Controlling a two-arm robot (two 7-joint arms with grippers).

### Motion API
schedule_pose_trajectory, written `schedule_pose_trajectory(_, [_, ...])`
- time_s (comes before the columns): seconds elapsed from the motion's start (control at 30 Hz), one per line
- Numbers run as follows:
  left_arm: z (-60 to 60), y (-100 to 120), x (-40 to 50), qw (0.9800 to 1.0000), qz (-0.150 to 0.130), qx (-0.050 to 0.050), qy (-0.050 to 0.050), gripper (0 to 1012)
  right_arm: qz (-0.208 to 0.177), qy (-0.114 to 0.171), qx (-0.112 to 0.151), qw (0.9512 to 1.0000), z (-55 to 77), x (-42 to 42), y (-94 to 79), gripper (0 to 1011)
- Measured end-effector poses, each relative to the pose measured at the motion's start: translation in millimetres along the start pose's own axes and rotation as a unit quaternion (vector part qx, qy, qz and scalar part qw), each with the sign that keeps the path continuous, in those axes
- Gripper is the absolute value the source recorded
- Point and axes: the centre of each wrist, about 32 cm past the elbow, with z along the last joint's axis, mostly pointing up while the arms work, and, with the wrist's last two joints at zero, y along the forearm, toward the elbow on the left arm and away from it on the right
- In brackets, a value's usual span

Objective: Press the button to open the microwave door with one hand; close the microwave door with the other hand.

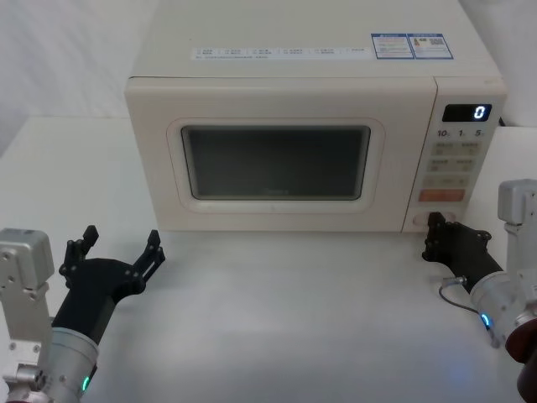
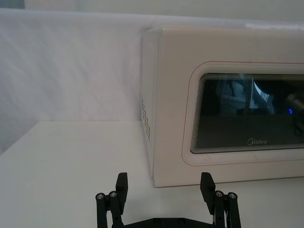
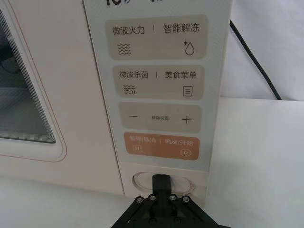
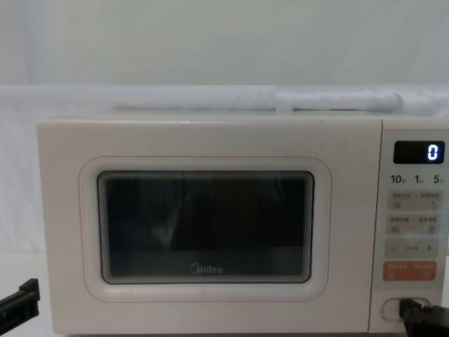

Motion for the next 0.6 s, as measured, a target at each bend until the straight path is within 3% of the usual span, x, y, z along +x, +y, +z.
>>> schedule_pose_trajectory(0.6, [0.0,0.0,0.0,1.0000,0.000,0.000,0.000,1001,0.000,0.003,-0.002,1.0000,-3.6,2.7,9.1,0])
